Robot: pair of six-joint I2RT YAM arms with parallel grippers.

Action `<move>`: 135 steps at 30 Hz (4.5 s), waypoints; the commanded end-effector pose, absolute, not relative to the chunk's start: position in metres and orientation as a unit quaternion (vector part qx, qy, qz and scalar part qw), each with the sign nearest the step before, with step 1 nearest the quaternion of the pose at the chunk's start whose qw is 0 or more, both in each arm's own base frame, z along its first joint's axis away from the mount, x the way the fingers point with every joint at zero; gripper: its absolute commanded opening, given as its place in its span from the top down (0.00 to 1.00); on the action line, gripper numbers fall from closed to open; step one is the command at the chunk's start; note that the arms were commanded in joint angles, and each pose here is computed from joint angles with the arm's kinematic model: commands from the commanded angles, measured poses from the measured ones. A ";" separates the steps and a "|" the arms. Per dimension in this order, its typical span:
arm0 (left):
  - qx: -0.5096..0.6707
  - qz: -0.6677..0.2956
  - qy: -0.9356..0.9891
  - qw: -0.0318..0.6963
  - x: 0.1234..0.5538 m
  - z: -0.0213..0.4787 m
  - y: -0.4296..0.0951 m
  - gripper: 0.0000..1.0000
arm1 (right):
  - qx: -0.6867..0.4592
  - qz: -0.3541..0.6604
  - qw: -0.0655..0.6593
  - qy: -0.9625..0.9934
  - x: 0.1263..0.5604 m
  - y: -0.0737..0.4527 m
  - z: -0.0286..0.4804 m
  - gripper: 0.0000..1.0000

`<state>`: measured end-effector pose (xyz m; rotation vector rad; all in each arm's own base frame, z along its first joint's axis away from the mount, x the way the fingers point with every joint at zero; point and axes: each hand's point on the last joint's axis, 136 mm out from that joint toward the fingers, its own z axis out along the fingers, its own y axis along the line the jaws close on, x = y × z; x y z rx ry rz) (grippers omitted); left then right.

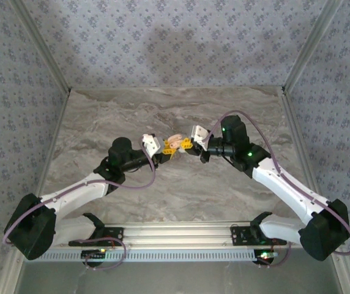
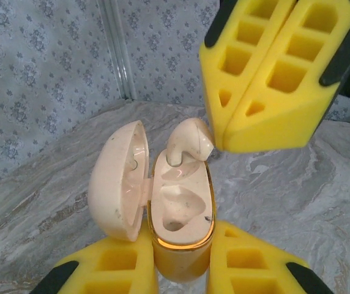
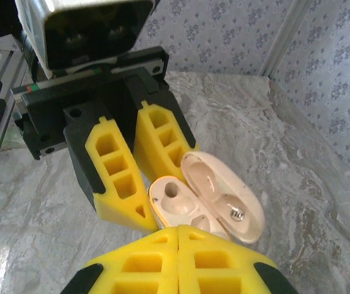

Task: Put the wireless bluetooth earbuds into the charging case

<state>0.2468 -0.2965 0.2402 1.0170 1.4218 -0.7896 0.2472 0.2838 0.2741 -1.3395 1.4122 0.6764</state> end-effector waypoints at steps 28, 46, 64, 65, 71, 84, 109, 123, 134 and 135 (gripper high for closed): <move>0.447 -0.338 0.578 0.594 0.240 0.261 -0.299 0.89 | -0.558 0.265 0.519 0.591 0.256 0.289 0.277 0.91; 0.385 -0.304 0.629 0.603 0.264 0.248 -0.277 0.89 | -0.530 0.283 0.518 0.609 0.249 0.286 0.288 0.75; 0.044 -0.247 0.824 0.507 0.348 0.181 -0.130 0.90 | -0.170 0.304 0.297 0.889 0.300 0.348 0.208 0.70; 0.028 -0.243 0.830 0.502 0.350 0.178 -0.123 0.90 | -0.156 0.294 0.280 0.900 0.303 0.353 0.202 0.70; -0.034 -0.226 0.844 0.484 0.355 0.167 -0.091 0.90 | -0.107 0.263 0.197 0.938 0.309 0.395 0.157 0.71; -0.070 -0.210 0.851 0.477 0.354 0.161 -0.069 0.89 | -0.103 0.218 0.093 0.966 0.306 0.452 0.073 0.57; -0.066 -0.206 0.852 0.476 0.359 0.160 -0.069 0.89 | -0.118 0.193 0.037 0.973 0.289 0.468 0.020 0.64; -0.069 -0.211 0.852 0.475 0.357 0.160 -0.069 0.89 | -0.127 0.182 0.014 0.975 0.272 0.462 0.018 0.71; -0.064 -0.218 0.850 0.474 0.356 0.163 -0.073 0.89 | -0.112 0.170 0.028 0.979 0.273 0.425 0.026 0.74; -0.063 -0.219 0.850 0.474 0.356 0.163 -0.073 0.89 | -0.111 0.168 0.028 0.979 0.274 0.420 0.026 0.74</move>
